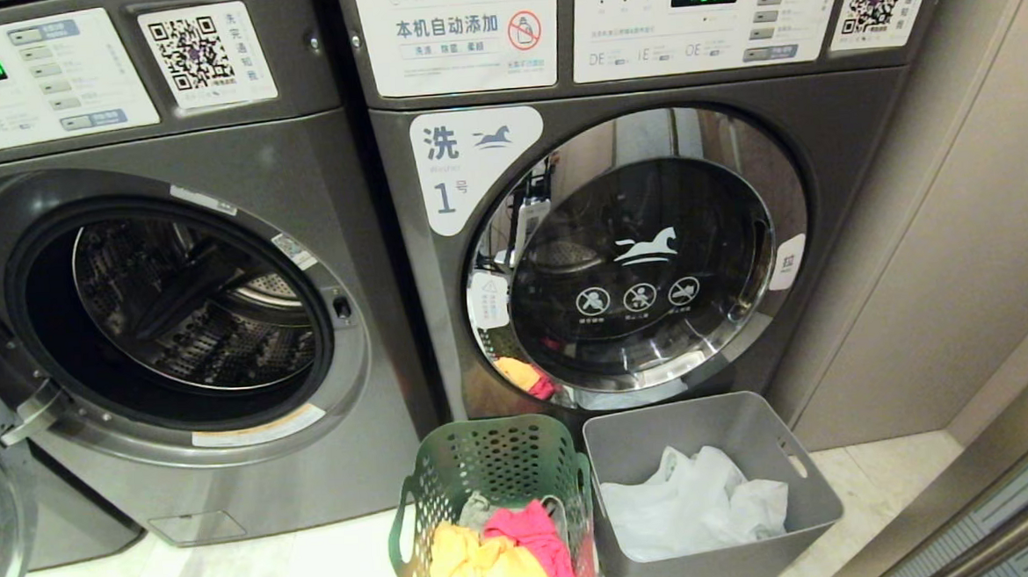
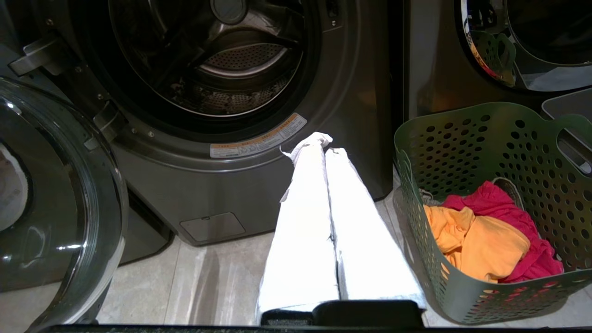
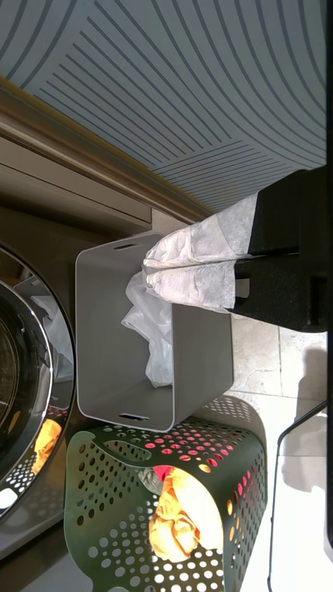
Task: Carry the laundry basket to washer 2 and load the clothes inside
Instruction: Open the lid of the washing machine
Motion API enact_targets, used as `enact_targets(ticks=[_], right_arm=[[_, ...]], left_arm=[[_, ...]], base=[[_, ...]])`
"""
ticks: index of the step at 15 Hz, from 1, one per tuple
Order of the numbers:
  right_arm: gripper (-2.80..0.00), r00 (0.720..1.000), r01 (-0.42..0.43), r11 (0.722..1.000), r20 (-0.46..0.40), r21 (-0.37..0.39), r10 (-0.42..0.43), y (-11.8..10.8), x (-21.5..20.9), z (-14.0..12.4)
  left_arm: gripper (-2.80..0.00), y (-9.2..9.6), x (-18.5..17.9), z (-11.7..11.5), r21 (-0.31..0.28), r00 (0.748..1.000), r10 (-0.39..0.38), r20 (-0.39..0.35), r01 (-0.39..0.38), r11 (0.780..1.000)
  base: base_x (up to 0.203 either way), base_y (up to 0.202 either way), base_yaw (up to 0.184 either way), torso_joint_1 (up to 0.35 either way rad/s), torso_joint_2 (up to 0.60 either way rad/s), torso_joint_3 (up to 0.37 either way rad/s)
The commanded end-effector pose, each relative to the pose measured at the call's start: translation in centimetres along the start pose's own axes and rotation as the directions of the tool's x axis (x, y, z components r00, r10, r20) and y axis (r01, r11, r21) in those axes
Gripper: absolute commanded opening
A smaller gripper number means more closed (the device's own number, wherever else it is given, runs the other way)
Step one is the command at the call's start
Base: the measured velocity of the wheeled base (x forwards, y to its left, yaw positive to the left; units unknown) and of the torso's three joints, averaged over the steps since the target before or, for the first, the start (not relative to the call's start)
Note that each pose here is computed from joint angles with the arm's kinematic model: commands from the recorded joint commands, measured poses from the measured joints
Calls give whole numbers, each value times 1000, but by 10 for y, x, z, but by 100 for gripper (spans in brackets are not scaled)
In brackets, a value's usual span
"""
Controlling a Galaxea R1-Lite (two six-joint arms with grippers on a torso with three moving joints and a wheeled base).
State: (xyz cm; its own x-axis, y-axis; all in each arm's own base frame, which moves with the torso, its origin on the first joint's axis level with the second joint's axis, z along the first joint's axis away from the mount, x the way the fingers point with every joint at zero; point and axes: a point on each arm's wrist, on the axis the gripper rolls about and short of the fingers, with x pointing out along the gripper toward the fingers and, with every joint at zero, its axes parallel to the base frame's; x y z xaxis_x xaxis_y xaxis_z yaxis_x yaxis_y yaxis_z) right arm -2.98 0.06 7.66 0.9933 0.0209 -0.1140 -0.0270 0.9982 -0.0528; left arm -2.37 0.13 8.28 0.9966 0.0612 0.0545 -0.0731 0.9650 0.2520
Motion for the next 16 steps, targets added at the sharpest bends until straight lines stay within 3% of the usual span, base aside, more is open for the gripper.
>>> enact_targets(ticks=[1, 16], right_arm=[[-280, 1000, -1, 1000, -1, -1, 1, 0, 0, 0], [-280, 1000, -2, 1000, -2, -5, 2, 0, 0, -1]], left_arm=[[-280, 0, 0, 0, 4, 1000, 2, 0, -2, 1000], [-280, 0, 0, -1, 32, 1000, -8, 0, 8, 999]], base=[[0, 0, 0, 0, 0, 0], [0, 0, 0, 0, 0, 0]])
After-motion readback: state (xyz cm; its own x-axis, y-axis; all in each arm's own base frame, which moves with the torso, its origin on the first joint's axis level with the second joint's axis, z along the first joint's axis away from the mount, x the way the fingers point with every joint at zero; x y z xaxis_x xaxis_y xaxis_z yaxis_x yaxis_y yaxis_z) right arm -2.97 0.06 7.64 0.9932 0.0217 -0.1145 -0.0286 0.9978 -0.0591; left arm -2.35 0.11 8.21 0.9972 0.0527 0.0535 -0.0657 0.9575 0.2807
